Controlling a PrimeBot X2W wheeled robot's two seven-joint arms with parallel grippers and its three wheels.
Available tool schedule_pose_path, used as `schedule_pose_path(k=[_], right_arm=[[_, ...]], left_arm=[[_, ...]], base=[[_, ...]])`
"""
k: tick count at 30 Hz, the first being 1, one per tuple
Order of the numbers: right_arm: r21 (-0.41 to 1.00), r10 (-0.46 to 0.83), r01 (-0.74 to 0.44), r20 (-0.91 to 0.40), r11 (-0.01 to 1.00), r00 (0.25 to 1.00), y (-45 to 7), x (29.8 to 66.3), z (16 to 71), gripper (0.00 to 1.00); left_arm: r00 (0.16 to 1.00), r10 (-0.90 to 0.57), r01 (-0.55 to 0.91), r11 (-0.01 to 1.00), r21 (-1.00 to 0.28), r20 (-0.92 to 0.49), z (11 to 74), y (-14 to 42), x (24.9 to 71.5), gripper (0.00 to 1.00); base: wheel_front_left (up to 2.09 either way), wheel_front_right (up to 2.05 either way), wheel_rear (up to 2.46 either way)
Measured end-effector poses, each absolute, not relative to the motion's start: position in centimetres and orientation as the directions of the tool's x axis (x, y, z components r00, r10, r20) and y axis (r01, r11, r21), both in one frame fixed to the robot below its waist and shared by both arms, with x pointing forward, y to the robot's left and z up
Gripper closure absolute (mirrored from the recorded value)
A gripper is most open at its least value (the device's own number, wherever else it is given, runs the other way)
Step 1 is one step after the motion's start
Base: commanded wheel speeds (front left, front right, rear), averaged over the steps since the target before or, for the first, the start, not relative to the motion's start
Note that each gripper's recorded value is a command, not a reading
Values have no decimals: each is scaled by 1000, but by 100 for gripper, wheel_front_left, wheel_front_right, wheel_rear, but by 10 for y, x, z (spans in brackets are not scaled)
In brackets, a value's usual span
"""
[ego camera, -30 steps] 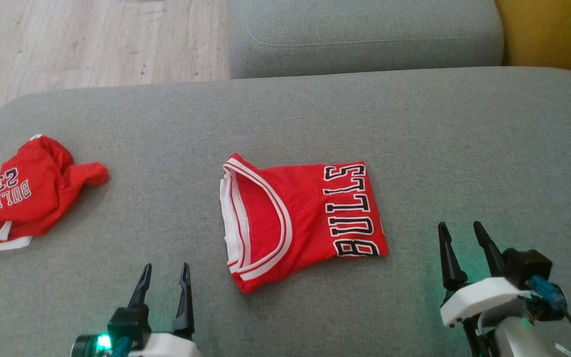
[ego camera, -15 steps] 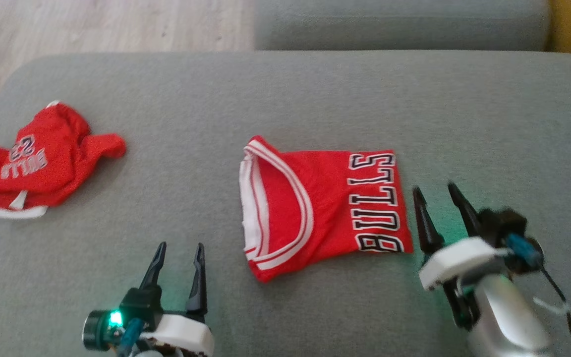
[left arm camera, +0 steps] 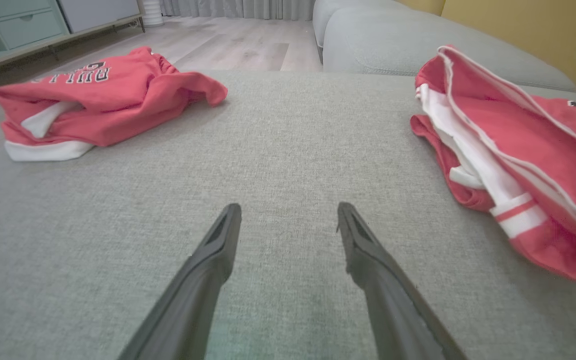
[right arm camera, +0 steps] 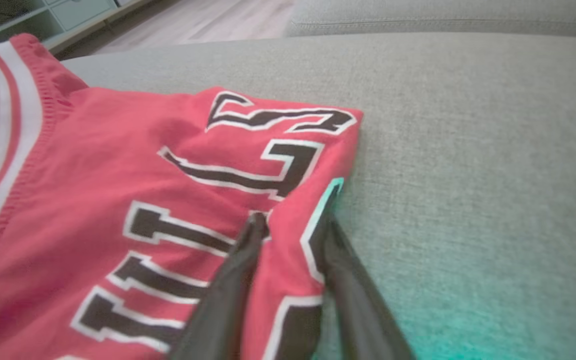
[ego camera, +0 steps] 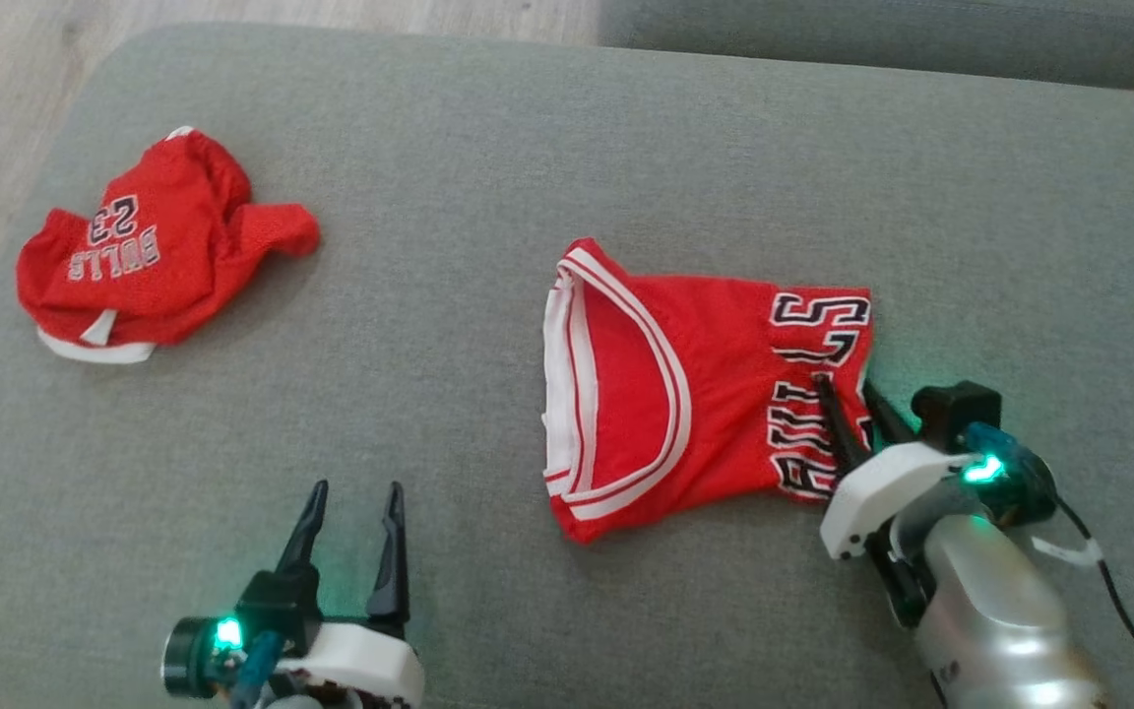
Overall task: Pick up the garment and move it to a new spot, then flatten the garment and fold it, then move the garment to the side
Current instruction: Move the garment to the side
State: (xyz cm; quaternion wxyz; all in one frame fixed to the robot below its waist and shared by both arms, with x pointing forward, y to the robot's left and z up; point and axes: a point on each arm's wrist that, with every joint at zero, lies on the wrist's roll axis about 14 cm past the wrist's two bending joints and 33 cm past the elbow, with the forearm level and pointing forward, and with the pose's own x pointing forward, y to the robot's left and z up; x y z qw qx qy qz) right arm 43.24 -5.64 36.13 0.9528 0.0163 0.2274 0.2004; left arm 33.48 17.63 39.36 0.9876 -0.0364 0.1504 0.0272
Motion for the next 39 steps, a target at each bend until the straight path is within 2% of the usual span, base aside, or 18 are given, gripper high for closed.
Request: schedule_pose_path(k=[6, 15, 24, 30, 34, 39], right_arm=[[129, 340, -316, -409, 940, 846, -73, 433, 368, 100], [114, 143, -107, -369, 988, 918, -154, 417, 386, 100], [116, -55, 107, -380, 987, 923, -224, 353, 384, 100], [110, -158, 211, -362, 971, 919, -256, 331, 391, 100], [98, -176, 225, -363, 969, 915, -262, 332, 391, 100], [-4, -141, 148, -334, 989, 932, -269, 361, 407, 100]], left_arm=[[957, -4, -18, 997, -71, -291, 395, 163, 345, 0], [947, -209, 189, 977, -103, -245, 404, 98, 375, 0], [859, -472, 450, 881, -146, -199, 414, 1, 389, 0], [799, -572, 550, 820, -158, -184, 417, -40, 389, 0], [791, -581, 558, 813, -164, -190, 413, -43, 389, 0], [801, -560, 539, 828, -154, -213, 405, -30, 389, 0]], base=[[0, 0, 0], [0, 0, 0], [0, 0, 0], [0, 0, 0], [0, 0, 0], [0, 0, 0]])
